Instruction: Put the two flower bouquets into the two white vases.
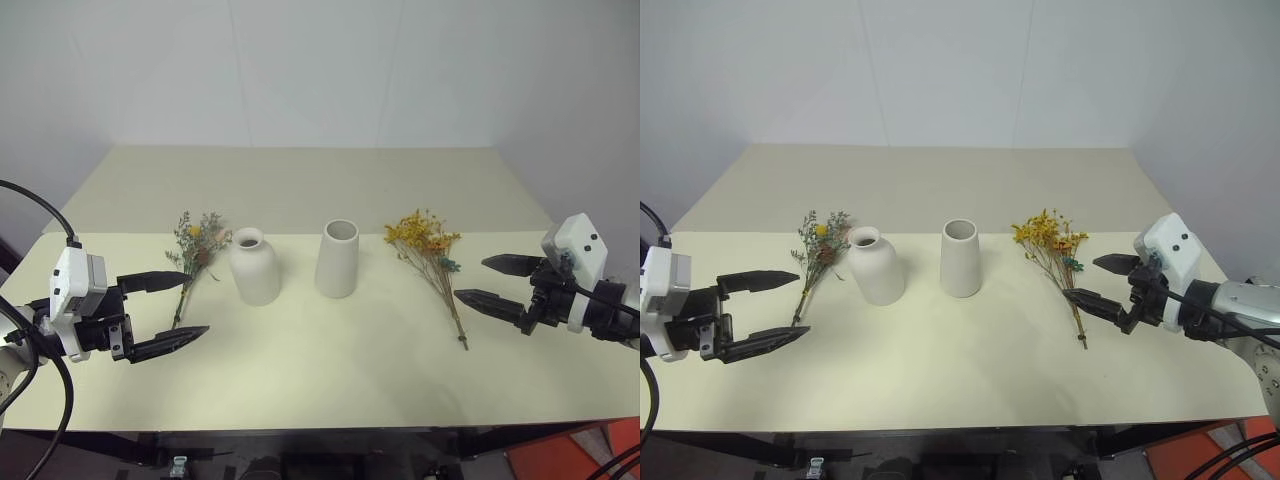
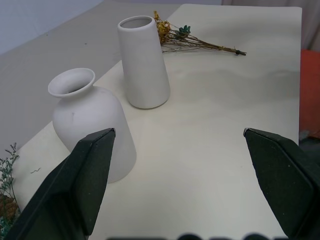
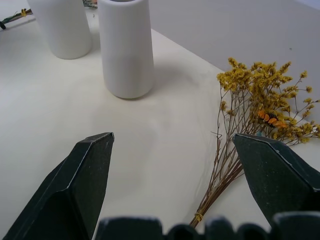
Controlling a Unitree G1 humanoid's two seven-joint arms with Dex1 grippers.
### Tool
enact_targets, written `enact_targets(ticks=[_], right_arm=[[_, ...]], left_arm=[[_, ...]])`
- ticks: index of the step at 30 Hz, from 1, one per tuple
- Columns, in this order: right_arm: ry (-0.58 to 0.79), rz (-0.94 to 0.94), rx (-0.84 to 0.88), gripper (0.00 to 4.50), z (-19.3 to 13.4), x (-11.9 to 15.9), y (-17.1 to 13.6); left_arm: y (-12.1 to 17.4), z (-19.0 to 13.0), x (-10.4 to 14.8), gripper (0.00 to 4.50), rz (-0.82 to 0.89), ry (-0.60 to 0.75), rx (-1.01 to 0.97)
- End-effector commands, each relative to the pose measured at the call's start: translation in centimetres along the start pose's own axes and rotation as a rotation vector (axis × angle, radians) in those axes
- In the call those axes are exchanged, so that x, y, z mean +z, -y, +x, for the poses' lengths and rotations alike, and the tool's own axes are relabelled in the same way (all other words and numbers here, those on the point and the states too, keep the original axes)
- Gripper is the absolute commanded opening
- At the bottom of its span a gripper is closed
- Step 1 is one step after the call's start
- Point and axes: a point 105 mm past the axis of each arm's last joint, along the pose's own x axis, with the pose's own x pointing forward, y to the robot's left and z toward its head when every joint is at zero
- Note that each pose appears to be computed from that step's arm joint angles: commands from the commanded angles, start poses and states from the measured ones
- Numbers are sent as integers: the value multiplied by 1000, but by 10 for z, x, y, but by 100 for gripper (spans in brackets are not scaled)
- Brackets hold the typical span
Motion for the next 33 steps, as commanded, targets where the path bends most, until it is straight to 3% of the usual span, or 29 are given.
enact_targets(ticks=[1, 13, 17, 23, 33], right_arm=[[4, -22, -13, 450, -2, 6, 2], [-69, 82, -71, 450, 6, -3, 8], [-215, 302, -200, 450, 24, -17, 28], [-374, 474, -303, 450, 41, -28, 42], [-523, 528, -350, 450, 52, -39, 63]], left_arm=[[1, 2, 7, 447, 21, 26, -7], [-1, 5, 8, 447, 25, 35, -14], [-1, 7, 8, 447, 27, 41, -21], [-1, 9, 10, 447, 29, 50, -30], [1, 12, 9, 447, 25, 58, -35]])
